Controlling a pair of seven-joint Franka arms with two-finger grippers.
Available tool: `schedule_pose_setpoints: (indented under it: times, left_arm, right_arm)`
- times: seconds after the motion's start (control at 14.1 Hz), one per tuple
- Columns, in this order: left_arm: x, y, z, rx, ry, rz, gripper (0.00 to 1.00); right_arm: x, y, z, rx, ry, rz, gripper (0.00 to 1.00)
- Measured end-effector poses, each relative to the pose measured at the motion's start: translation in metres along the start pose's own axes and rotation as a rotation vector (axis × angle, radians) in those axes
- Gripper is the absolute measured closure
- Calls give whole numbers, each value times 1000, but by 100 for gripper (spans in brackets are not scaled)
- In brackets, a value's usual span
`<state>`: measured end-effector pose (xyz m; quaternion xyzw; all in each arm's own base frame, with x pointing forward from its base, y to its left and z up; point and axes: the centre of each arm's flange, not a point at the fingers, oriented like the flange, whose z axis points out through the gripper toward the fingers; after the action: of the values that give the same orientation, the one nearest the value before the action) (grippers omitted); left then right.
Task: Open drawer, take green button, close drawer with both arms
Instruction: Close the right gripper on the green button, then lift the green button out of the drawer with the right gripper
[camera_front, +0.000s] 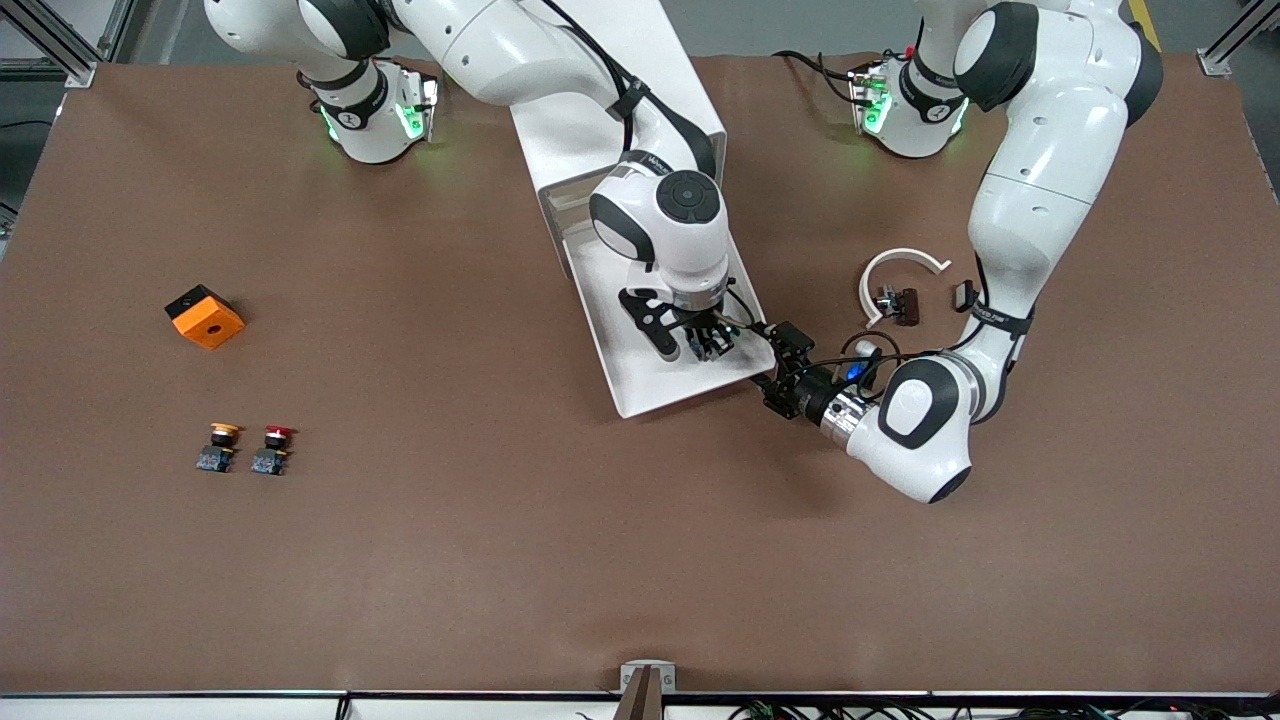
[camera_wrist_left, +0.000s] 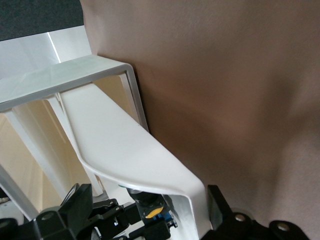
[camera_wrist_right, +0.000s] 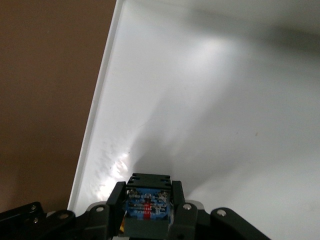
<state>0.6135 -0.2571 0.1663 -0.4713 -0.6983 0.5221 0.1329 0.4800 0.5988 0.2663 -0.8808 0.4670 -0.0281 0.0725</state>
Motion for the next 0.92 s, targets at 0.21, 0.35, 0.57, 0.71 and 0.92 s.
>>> schedule_pose_setpoints:
  times: [0.21, 0.35, 0.57, 0.71, 0.92]
  left_arm:
    - [4, 4, 2, -2, 6, -8, 0]
    - [9, 8, -1, -18, 21, -16, 0]
    - [18, 13, -7, -59, 62, -25, 0]
    - [21, 15, -9, -71, 72, -29, 0]
    - [23, 17, -12, -85, 71, -22, 0]
  right_arm:
    - [6, -4, -2, 8, 1, 5, 59]
    - [19, -12, -9, 18, 2, 7, 59]
    - [44, -21, -19, 1, 11, -29, 59]
    - [62, -26, -26, -22, 17, -63, 59]
    - [92, -33, -40, -52, 3, -113, 59]
